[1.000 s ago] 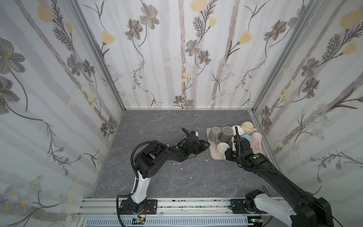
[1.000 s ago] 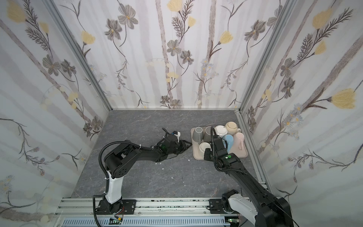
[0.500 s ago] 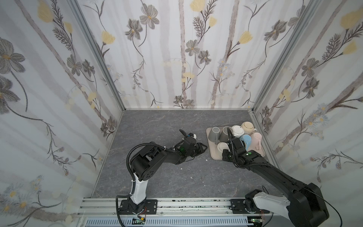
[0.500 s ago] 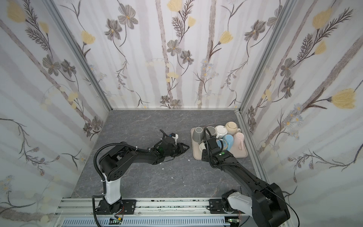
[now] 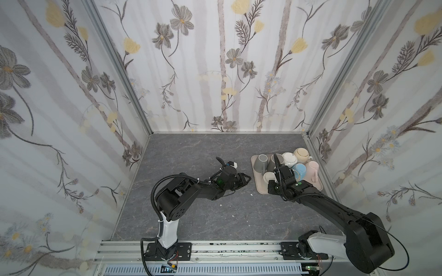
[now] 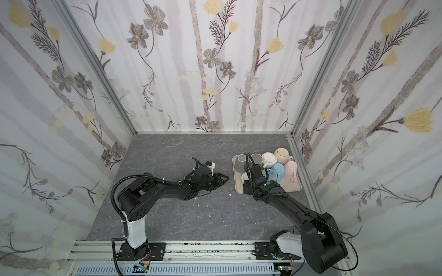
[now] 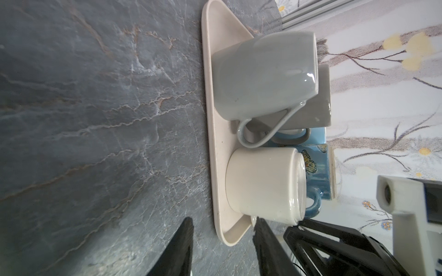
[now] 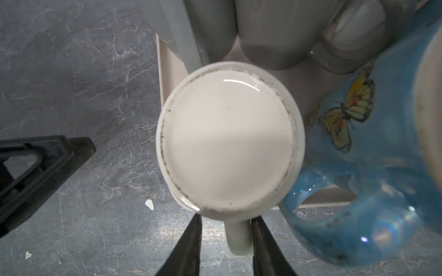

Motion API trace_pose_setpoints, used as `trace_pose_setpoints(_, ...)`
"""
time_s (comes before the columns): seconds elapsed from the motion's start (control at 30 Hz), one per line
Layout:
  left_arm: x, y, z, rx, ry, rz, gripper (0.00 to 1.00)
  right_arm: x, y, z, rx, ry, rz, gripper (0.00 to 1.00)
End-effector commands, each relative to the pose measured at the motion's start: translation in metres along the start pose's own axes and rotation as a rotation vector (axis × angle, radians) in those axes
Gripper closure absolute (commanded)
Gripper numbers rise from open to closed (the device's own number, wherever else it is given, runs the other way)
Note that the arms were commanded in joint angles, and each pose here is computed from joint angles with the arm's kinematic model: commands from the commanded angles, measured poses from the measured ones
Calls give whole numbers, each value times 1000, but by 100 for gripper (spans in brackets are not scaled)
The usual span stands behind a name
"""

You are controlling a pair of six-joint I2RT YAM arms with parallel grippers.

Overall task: Turn the mug right side up
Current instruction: 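Grasp the upside-down white mug by its handle with the right gripper, then lift the white mug with the right gripper toward the approaching left gripper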

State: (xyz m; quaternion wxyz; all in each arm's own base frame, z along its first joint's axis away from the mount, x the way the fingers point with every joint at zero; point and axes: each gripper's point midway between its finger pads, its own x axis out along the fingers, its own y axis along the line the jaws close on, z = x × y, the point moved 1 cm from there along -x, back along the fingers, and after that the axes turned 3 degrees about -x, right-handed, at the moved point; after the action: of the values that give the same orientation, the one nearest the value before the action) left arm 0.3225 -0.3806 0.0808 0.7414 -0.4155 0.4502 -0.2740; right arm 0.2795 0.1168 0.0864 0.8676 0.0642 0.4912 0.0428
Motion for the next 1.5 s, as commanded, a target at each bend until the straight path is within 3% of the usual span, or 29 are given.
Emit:
trace_pose_setpoints(0.0,-4,-8,5,25,-17,-27,58,6,1,5,-5,-2,-11,63)
trace_pose_setpoints(0.17,-11,-8,5,34,-25,-17,58,13,-3,5,-29,14,-54,69)
trace_pose_setpoints(0.47,-22,-12,10,62,-43,-7,57,6,-8,9,-71,-12,-95,99)
trace_pose_setpoints(0.77,-42,-23,16,94,-76,-29,55,-26,2,33,-68,-150,-42,100)
trace_pose_setpoints(1.07,-85,-47,22,114,-166,-207,54,-77,30,59,-5,-392,207,100)
trace_pose_setpoints(1.27,-124,-78,30,174,-245,-341,51,-145,71,87,12,-611,536,100)
trace_pose_setpoints(1.47,-171,-117,38,312,-333,-437,31,-207,115,103,-9,-736,915,100)
